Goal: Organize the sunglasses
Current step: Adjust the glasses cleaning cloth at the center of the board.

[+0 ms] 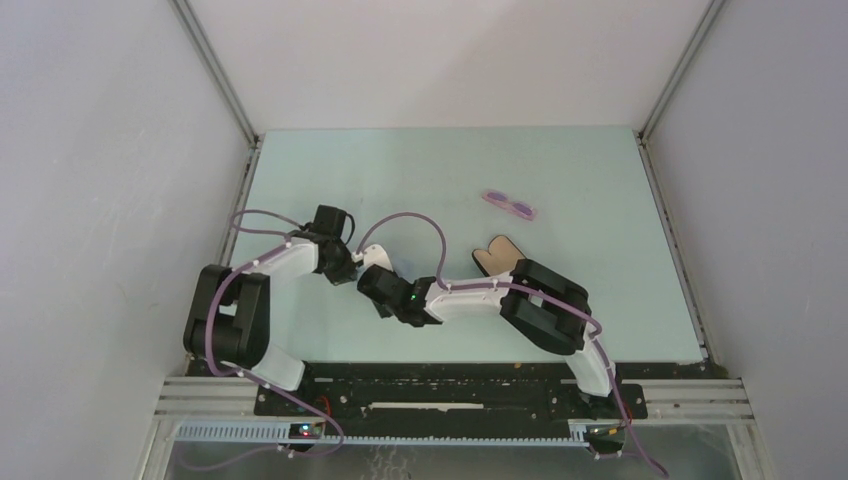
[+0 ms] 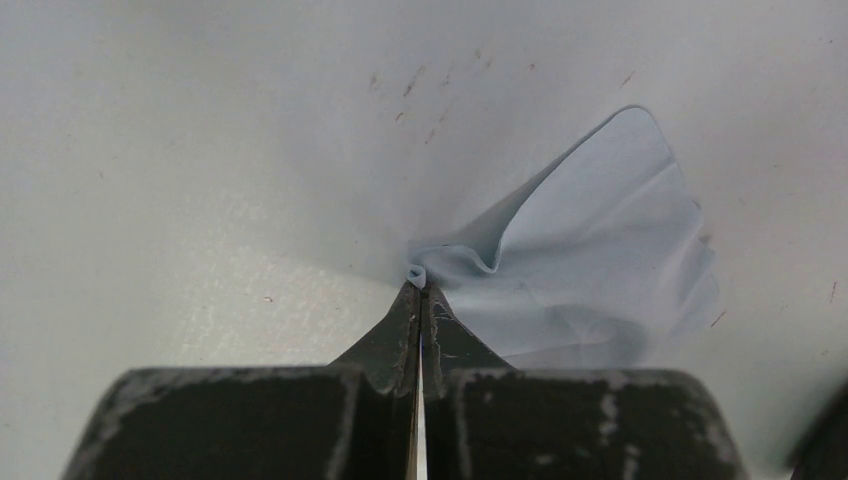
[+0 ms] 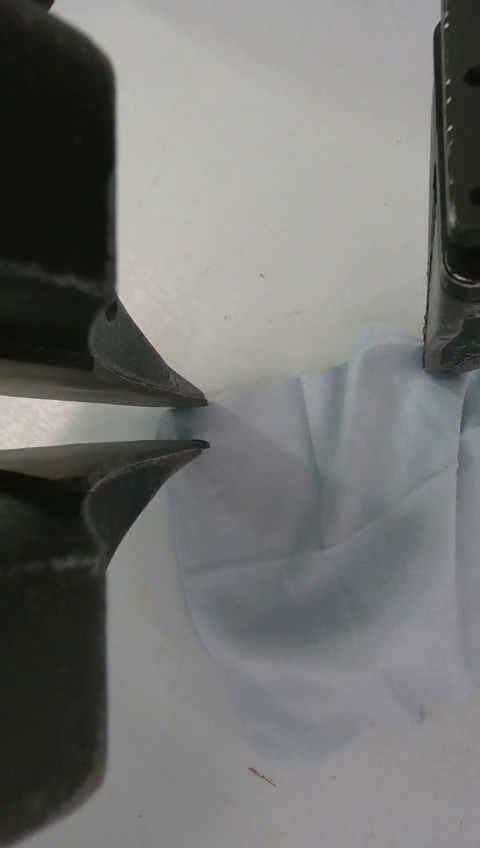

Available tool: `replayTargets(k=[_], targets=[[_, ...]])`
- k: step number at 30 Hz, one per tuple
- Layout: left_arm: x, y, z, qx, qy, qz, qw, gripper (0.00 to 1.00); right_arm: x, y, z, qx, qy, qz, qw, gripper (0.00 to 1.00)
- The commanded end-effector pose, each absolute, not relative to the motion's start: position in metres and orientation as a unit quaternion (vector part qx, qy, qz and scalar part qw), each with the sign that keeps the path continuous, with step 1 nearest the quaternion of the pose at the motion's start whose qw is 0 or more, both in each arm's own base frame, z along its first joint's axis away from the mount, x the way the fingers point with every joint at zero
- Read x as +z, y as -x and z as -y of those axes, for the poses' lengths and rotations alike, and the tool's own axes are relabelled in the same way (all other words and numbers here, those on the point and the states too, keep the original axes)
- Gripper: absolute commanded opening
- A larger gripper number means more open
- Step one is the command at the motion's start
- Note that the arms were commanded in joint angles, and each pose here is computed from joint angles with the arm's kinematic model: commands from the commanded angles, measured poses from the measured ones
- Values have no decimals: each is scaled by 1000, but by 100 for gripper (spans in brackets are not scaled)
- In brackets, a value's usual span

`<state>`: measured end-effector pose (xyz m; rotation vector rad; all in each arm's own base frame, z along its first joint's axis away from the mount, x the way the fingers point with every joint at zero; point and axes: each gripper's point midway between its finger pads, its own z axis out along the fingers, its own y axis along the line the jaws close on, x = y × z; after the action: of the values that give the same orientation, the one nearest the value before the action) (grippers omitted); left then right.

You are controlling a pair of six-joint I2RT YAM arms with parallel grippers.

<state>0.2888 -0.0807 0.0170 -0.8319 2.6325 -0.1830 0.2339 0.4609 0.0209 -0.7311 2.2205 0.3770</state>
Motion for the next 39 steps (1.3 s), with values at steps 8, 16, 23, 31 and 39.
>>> replayTargets(k=[8,16,23,31,39], targets=[[17,-294,82,-73,301,-932,188,0,18,-255,-431,121,245,-884,380,0],[27,-285,94,-93,294,-933,184,0,40,-248,-399,124,240,-881,389,0],[42,-258,131,-126,302,-928,176,0,28,-222,-358,99,249,-890,370,0],[61,-239,146,-153,283,-928,187,65,31,-206,-331,87,260,-885,376,11],[95,-253,138,-169,215,-921,279,93,71,-209,-317,139,164,-899,382,36]])
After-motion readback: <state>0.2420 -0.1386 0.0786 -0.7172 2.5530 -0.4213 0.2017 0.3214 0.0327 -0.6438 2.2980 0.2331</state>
